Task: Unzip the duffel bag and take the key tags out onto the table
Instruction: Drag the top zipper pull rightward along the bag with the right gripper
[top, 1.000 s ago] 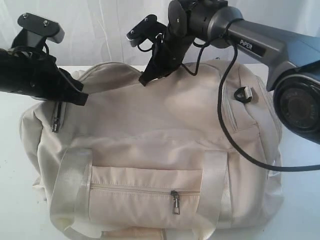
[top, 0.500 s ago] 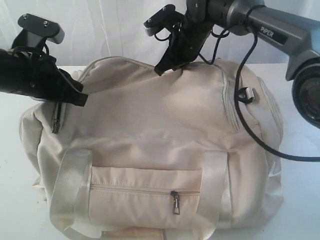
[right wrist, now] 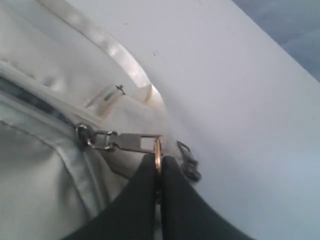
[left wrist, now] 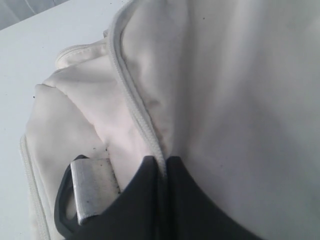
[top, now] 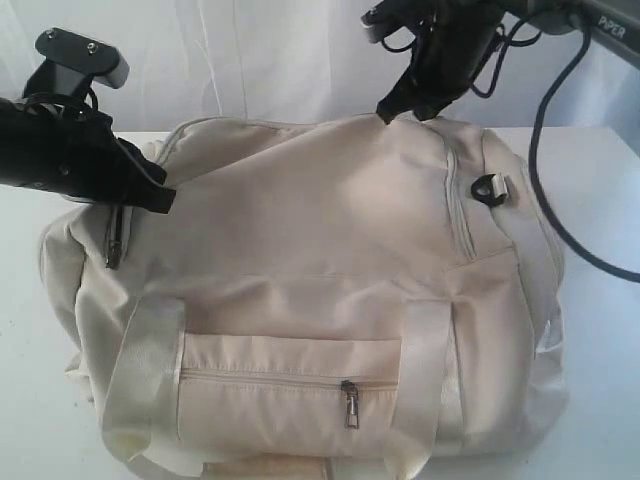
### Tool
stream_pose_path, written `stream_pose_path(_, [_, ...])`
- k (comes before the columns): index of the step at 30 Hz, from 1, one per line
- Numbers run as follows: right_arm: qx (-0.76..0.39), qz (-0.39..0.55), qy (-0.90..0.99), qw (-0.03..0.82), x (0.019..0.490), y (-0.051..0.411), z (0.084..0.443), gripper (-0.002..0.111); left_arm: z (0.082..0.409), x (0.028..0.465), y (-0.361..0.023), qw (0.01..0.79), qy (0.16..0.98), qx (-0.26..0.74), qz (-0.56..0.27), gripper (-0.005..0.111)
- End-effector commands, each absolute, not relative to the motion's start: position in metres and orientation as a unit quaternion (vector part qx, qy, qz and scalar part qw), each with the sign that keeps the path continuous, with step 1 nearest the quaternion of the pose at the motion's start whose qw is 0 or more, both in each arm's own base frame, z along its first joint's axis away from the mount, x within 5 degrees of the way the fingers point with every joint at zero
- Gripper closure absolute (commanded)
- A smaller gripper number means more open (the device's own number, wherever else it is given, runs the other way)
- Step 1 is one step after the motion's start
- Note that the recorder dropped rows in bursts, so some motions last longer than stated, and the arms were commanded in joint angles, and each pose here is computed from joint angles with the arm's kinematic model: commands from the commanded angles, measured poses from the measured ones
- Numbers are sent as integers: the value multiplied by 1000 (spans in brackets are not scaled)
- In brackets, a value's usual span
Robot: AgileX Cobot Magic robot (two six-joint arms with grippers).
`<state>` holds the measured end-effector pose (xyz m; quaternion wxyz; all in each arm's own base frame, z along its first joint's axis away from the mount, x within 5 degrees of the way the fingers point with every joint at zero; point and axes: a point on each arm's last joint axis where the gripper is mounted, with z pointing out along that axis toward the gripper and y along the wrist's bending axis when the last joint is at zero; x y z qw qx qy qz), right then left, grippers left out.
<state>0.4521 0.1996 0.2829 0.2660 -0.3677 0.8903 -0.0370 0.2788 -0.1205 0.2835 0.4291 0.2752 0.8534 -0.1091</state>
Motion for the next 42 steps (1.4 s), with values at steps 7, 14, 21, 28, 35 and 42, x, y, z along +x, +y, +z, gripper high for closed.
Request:
stream_pose_path(7, [-303,-67,917,250,446,142,321,108,287,275,-121,425,854,277,-117,107])
stream_pose_path(14, [-291,-58,926,232,443,139,316,108,287,275,-121,425,854,277,-117,107])
stream_pose_path(21, [-291,-57,939,176,438,137,284,108,287,275,-121,425,854,277,-117,107])
stream_pose_path(28, [-290,-57,941,162,425,133,284,108,287,275,-121,425,854,277,-117,107])
stream_pose_path(35, [-278,-55,945,165,412,129,295,108,287,275,-121,425,854,277,-117,107])
stream_pose_path(42, [-277,-55,949,140,400,125,286,108,287,275,-121,425,854,277,-117,107])
